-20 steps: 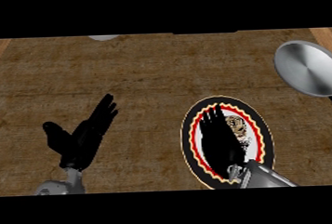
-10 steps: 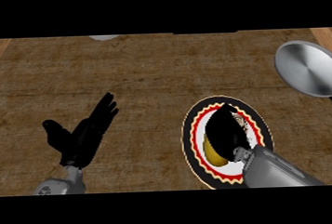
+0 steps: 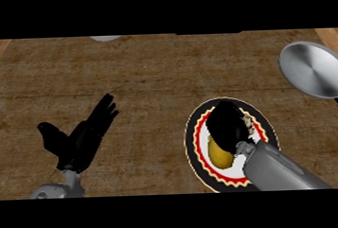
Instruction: Pick the cupcake from the plate and place it in the pan
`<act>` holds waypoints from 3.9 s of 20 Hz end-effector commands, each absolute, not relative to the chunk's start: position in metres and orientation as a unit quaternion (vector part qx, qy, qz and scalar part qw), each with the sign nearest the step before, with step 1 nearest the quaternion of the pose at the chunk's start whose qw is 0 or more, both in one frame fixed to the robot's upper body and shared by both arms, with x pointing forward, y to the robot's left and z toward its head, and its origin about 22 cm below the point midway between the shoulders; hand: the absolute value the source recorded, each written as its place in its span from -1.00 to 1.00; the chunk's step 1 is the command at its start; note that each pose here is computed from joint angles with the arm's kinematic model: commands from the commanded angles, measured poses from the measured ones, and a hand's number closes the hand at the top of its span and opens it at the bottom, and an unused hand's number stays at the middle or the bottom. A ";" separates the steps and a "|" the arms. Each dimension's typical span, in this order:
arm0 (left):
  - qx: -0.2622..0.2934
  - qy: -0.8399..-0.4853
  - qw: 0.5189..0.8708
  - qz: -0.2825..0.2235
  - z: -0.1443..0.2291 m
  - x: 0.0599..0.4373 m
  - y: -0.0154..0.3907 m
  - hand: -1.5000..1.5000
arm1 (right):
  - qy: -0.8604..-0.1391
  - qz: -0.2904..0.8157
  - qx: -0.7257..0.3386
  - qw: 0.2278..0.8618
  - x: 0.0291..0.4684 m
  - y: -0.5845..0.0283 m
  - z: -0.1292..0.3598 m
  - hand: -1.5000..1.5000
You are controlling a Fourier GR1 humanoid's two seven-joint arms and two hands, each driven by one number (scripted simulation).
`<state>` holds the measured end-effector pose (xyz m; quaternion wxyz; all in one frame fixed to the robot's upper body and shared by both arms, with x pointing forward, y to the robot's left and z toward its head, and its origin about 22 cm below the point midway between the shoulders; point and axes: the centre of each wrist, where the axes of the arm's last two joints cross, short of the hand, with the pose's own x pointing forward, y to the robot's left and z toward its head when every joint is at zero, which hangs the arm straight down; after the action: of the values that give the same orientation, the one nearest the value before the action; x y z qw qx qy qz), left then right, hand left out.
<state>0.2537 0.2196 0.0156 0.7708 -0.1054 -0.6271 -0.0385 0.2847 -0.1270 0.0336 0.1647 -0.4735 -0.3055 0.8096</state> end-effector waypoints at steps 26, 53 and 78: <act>-0.098 -0.632 0.768 -0.039 0.006 0.257 0.221 0.00 | -0.556 0.014 -0.549 0.623 0.374 -0.212 0.127 1.00; -0.119 -0.626 0.768 -0.057 0.003 0.260 0.206 0.00 | -0.462 -0.067 -0.718 0.516 0.378 -0.430 0.062 1.00; -0.117 -0.635 0.762 -0.054 0.018 0.264 0.205 0.00 | -0.574 -0.244 -0.494 0.606 0.331 -0.489 0.049 -1.00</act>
<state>0.2597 0.2082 0.0164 0.7617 -0.1208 -0.6342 -0.0549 0.3463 -0.4773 0.0597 0.6056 -0.5402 -0.5464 -0.2070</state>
